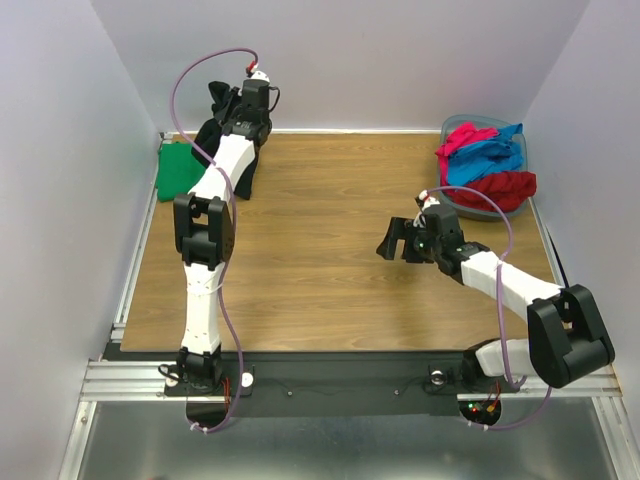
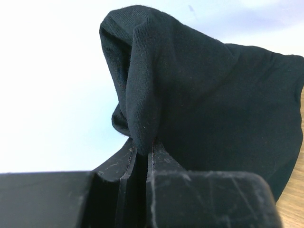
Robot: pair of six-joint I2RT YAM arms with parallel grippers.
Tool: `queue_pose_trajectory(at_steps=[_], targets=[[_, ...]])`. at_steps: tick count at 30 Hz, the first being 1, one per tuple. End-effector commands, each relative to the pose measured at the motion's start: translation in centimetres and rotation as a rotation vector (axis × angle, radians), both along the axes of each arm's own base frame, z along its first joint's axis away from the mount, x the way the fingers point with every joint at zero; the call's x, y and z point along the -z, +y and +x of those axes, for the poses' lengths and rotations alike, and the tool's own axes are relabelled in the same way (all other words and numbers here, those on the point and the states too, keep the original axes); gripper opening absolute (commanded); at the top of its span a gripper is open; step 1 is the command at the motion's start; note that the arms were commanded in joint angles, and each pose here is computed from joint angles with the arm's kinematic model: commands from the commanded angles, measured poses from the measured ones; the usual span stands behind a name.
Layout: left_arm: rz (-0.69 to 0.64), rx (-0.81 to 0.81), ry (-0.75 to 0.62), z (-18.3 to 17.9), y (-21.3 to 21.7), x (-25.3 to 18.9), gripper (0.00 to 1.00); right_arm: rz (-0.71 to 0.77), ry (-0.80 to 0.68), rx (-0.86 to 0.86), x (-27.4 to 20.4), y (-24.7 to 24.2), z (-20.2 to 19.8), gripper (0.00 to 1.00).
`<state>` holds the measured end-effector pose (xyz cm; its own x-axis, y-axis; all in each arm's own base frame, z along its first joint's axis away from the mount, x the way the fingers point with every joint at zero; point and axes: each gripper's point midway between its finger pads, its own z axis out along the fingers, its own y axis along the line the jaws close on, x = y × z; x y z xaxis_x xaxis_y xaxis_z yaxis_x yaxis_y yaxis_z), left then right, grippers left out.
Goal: Fold and stack the t-shirts
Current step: Neatly place the folded tshirt to the corner
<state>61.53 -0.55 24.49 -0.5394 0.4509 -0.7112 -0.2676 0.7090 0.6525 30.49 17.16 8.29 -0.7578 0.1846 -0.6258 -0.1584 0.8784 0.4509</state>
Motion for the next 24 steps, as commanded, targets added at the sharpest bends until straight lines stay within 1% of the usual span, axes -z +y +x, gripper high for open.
queue_pose_trajectory(at_steps=[1,7,9,14,16,19,24], targets=[[-0.073,-0.044,-0.272,-1.6,1.3,-11.0,0.0,0.037,-0.103,-0.017,-3.1,0.8,1.5,1.0],[-0.104,-0.031,-0.333,-1.9,1.4,-13.4,0.0,0.035,-0.1,-0.013,-3.0,0.8,1.6,1.0],[-0.104,-0.036,-0.336,-1.8,1.7,-13.4,0.0,0.038,-0.096,-0.018,-2.9,0.9,1.5,1.0],[-0.108,-0.014,-0.278,-1.0,2.2,-10.9,0.0,0.033,-0.095,-0.013,-2.8,0.8,1.6,1.0],[-0.11,0.002,-0.233,-0.4,2.1,-8.8,0.0,0.03,-0.093,-0.01,-2.7,0.7,1.6,1.0],[-0.095,-0.022,-0.197,0.1,2.9,-6.9,0.0,0.031,-0.085,-0.008,-2.5,0.7,1.7,1.0],[-0.091,-0.044,-0.175,0.6,4.6,-5.3,0.0,0.029,-0.081,0.001,-2.4,0.7,1.8,1.0]])
